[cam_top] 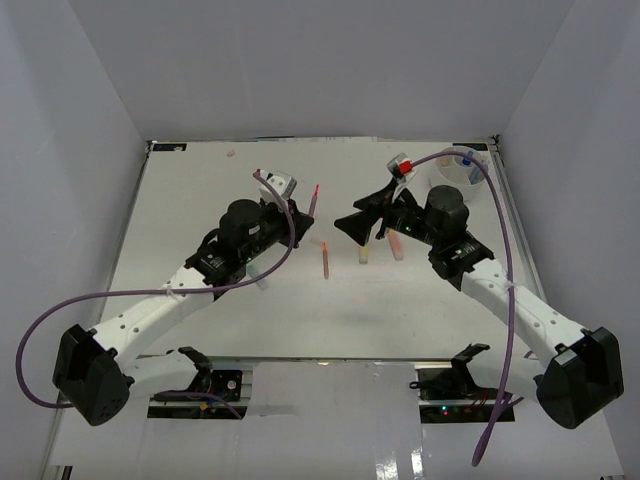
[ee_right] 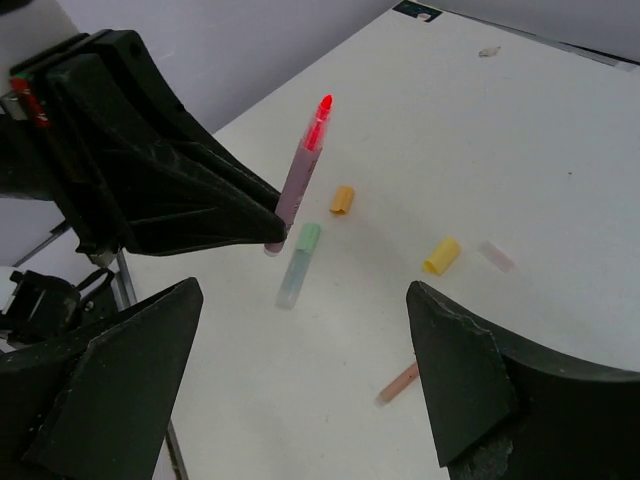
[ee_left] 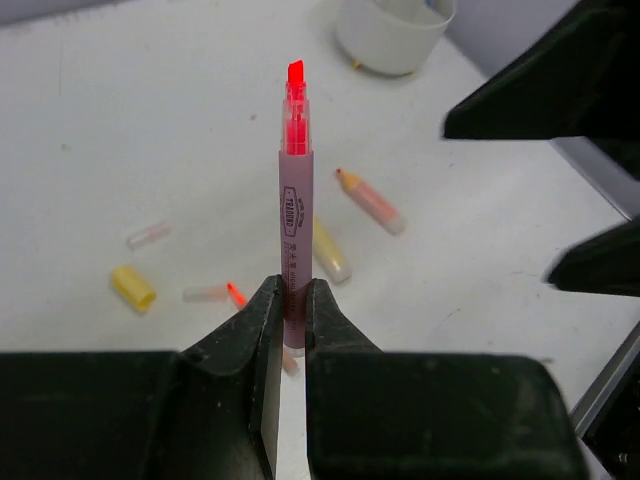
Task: Sort the stationery into containers
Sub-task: Pick up the pen from the center of the board.
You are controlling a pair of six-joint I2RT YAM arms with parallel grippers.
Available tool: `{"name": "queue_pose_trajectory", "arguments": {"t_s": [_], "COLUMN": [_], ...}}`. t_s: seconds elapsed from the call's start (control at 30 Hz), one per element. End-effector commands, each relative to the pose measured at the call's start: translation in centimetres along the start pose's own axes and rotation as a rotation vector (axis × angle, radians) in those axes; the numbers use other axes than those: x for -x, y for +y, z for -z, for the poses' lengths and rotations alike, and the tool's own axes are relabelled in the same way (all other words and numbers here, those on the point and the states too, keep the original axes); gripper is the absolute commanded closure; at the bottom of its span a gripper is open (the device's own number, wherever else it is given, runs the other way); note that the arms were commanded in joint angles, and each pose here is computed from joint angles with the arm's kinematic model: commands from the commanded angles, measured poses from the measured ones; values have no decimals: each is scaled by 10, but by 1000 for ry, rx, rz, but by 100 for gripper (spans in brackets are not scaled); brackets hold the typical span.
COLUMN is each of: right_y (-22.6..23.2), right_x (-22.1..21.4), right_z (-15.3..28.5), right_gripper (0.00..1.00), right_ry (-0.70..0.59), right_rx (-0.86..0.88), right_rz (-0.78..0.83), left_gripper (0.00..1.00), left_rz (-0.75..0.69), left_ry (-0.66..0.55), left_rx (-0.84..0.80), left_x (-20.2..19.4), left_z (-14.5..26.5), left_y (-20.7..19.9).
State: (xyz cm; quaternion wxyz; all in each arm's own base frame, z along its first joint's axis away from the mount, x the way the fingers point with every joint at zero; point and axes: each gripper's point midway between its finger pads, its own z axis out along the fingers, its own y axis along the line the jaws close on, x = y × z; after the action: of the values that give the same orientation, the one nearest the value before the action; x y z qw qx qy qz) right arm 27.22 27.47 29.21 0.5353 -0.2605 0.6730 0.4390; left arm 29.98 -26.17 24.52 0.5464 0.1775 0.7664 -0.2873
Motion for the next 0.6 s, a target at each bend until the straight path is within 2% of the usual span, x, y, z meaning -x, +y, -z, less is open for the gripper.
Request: {"name": "queue_pose_trajectory", "arguments": {"t_s": [0.0,0.13,0.37,0.57], "right_y": [18,31,47,49], "right_x": [34,34,49,43], "right_z": [-14,-29,-39,-50], "right_gripper": [11,16,21,29], "right_ry": [-73,-56,-77,-53], "right_rx": [47,99,141,155], "right_rz": [-5,-24,-19,-18], "left_gripper": [100,100,100,100], "left_rz": [-138,-162,-189,-198], "left_ry": [-132,-179,-169,-177], "left_rx": [-177,-261,-348,-353], "left_x": [31,32,19,22], "left_z": [12,24,32,33], "left_y": [-30,-44,-55,-56]}}
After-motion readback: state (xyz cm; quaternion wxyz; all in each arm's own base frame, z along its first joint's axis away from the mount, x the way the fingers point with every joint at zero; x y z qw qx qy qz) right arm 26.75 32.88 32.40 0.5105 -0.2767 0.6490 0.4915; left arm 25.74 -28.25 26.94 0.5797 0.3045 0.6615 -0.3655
